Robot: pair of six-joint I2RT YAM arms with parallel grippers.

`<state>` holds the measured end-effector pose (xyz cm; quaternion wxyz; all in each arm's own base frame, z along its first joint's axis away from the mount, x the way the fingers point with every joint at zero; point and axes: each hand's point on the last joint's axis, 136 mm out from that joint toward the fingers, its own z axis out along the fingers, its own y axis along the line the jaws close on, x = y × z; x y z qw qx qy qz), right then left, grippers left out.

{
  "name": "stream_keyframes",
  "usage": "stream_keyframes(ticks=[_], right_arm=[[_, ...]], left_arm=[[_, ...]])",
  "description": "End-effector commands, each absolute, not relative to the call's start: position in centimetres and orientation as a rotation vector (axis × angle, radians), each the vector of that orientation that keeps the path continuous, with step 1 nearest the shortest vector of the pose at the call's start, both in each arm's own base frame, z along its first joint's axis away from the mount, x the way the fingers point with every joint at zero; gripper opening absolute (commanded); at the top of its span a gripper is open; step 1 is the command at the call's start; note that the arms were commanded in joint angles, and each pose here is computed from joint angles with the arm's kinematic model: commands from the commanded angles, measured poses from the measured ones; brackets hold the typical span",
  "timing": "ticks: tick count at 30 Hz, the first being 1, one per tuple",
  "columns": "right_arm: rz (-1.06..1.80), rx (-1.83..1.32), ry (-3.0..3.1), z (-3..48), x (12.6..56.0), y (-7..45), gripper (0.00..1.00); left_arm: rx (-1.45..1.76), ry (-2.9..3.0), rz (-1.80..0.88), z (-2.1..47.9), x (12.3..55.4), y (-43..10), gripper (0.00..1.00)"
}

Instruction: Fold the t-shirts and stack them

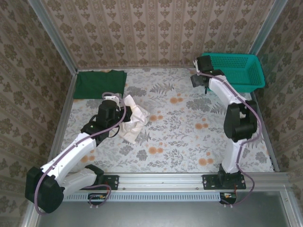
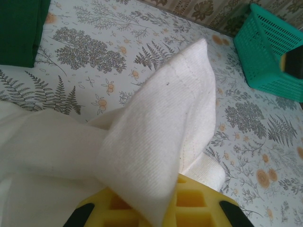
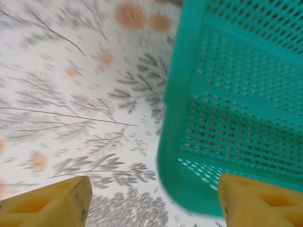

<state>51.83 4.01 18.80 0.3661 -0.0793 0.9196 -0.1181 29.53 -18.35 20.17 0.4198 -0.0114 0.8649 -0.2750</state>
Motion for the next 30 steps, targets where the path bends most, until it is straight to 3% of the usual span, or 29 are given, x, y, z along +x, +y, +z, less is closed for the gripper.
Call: stream_keyframes(ticks=[1, 6, 9, 14, 21, 26, 30], right_arm=[[-0.023, -0.091, 2.215, 25.5, 48.2, 7.6, 0.74], [0.663, -0.235, 2.0, 26.3, 39.7, 18.2, 0.74], [0.925, -0.257, 1.979, 23.8, 35.8, 22.4, 0.76], [1.08, -0.406, 2.107, 19.2, 31.6, 28.0, 0.76], [1.256, -0.39, 2.139, 16.0, 30.5, 31.5, 0.76], [1.231, -0.307, 2.242, 13.5, 31.1, 32.4, 0.67], [1.374, -0.269, 2.193, 14.3, 30.7, 33.3, 0.44]], left_arm=[[-0.035, 2.121, -0.724, 22.4, 30.2, -18.6, 0.02], [-0.038, 2.132, -0.735, 22.6, 30.5, -19.0, 0.03], [-0.024, 2.144, -0.778, 22.8, 30.5, -19.8, 0.03], [0.001, 2.169, -0.876, 23.1, 30.4, -21.6, 0.04], [0.048, 2.195, -0.967, 23.1, 29.7, -24.7, 0.04], [0.073, 2.213, -0.996, 23.2, 29.4, -26.2, 0.04], [0.055, 2.211, -0.992, 23.5, 29.6, -26.2, 0.06]])
